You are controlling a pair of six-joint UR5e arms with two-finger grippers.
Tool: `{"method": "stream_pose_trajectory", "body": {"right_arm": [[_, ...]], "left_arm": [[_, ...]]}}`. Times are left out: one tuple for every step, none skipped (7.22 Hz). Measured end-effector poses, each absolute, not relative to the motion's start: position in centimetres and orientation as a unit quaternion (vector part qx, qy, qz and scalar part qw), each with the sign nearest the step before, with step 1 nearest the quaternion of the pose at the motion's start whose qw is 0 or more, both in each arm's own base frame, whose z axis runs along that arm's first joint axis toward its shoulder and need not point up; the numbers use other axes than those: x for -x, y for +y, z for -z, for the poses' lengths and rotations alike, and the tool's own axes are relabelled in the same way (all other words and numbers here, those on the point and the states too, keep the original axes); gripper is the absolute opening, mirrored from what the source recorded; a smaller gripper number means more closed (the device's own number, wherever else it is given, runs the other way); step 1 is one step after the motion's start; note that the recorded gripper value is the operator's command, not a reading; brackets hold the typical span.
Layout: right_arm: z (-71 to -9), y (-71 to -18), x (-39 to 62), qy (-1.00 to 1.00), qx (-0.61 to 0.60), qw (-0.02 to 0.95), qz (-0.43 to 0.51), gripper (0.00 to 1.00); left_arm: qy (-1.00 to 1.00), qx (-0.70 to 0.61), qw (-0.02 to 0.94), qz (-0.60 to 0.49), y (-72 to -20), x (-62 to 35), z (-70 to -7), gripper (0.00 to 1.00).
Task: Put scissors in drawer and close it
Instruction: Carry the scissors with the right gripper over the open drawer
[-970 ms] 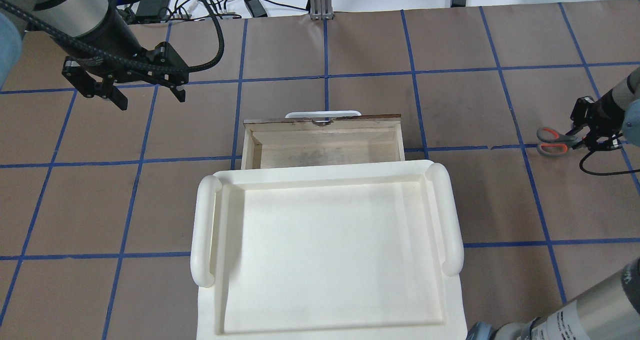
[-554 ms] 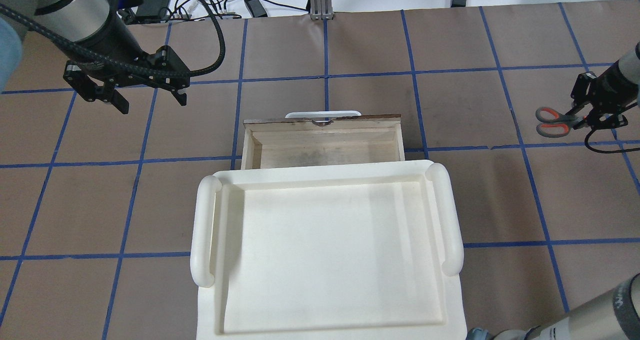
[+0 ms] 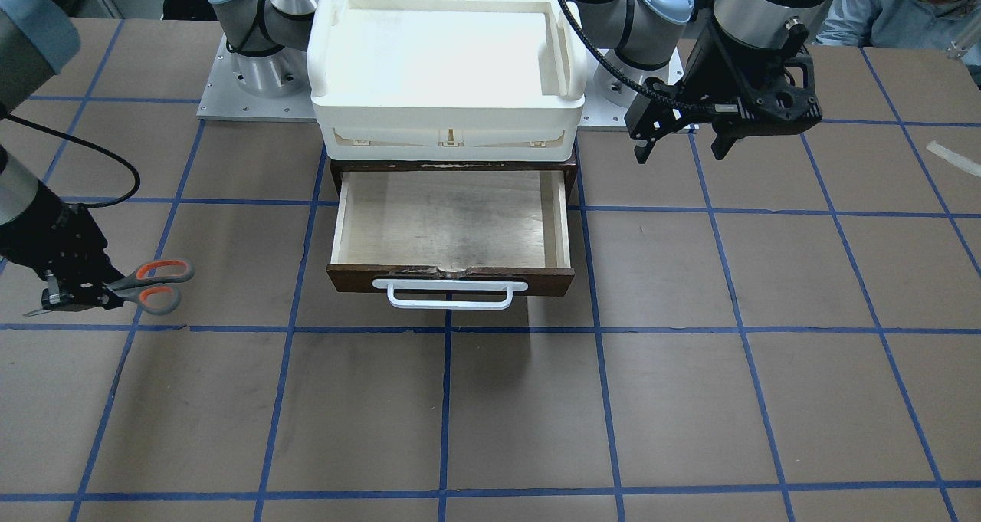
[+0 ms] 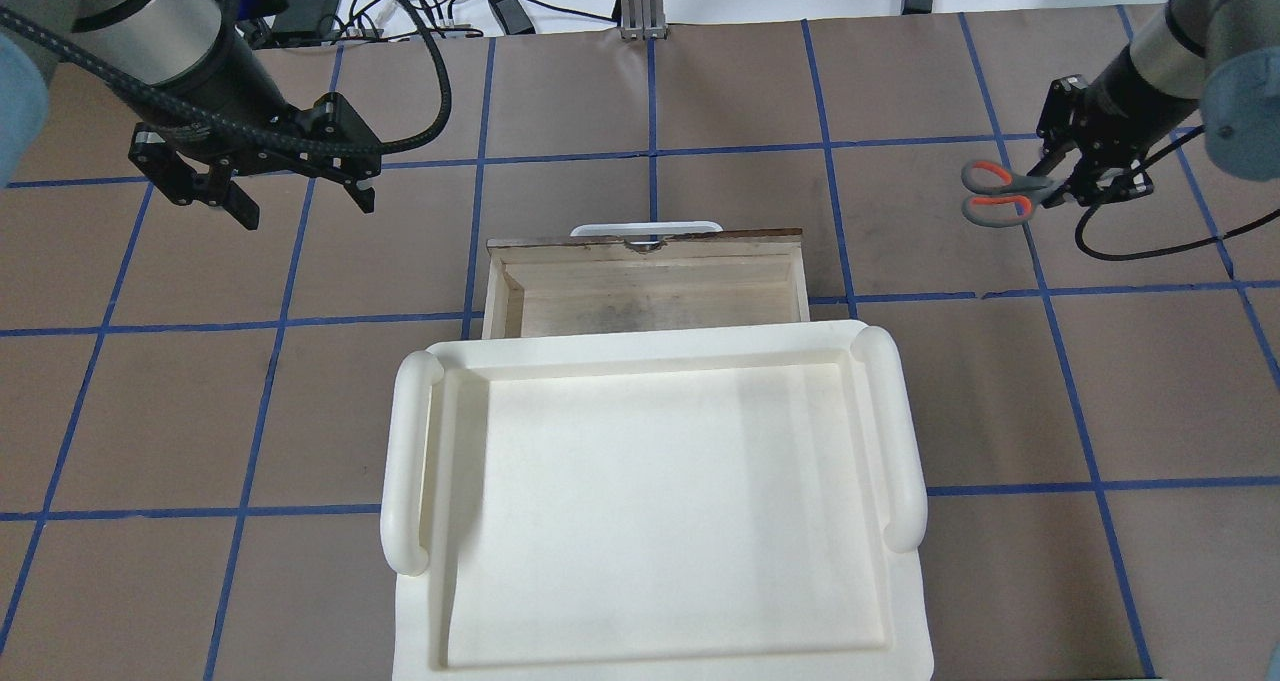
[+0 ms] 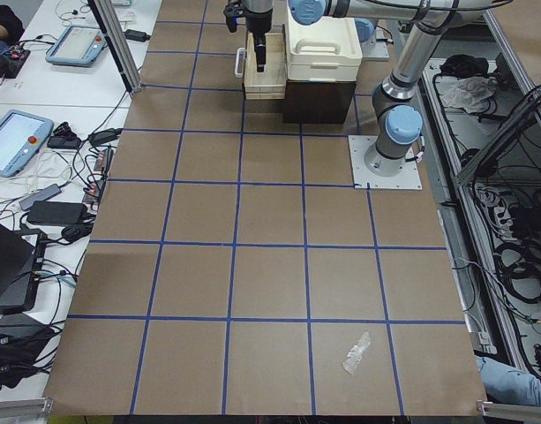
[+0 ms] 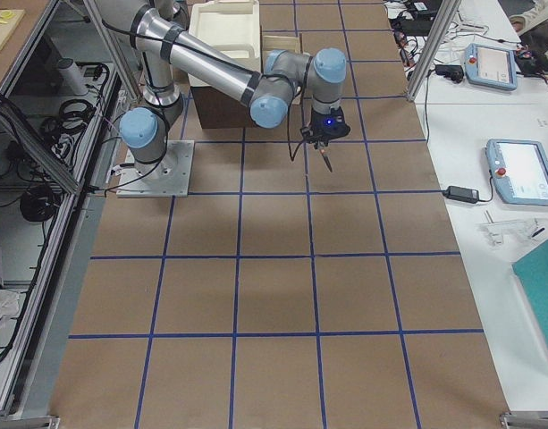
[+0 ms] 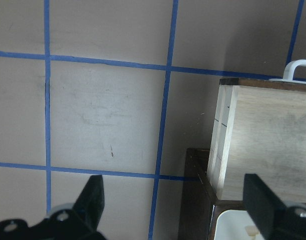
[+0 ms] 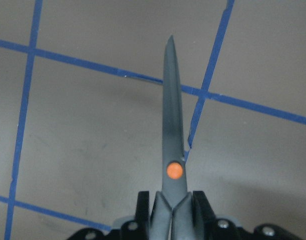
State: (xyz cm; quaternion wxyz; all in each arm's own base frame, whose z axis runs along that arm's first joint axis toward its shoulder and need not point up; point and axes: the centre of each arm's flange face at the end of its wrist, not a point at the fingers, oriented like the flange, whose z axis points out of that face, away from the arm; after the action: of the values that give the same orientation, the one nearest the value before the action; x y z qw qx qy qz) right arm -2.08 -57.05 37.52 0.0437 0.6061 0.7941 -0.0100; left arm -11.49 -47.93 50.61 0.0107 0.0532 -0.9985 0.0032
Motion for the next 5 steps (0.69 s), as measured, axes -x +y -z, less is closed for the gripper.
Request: {"method": "stream_pose_trajectory", "body": {"right_arm": [[-39.8,-57.2,-2.3,0.791,-0.61,0.041,0.012,0.12],[-41.3,-57.0,-6.9,0.788,-0.614,0.04,0.013,0.12],[-42.0,-56.5,-11.3,0.786,-0.617,0.041,0.014,0.11],[-42.3,-55.8,-15.0,0.784,-0.619,0.045,0.012,0.11],[-42.4,-55.0,-18.2,0.783,-0.62,0.048,0.011,0.1]], "left_arm": [[-0.999,-0.053,0.011,-0.003,-47.9,11.5,-50.6,1.0],[-0.999,-0.053,0.011,-0.003,-47.9,11.5,-50.7,1.0],[-0.999,-0.053,0.011,-0.003,-47.9,11.5,-50.6,1.0],[-0.999,-0.053,0.011,-0.003,-47.8,11.5,-50.6,1.0],[-0.999,-0.054,0.011,-0.002,-47.8,11.5,-50.6,1.0]]}}
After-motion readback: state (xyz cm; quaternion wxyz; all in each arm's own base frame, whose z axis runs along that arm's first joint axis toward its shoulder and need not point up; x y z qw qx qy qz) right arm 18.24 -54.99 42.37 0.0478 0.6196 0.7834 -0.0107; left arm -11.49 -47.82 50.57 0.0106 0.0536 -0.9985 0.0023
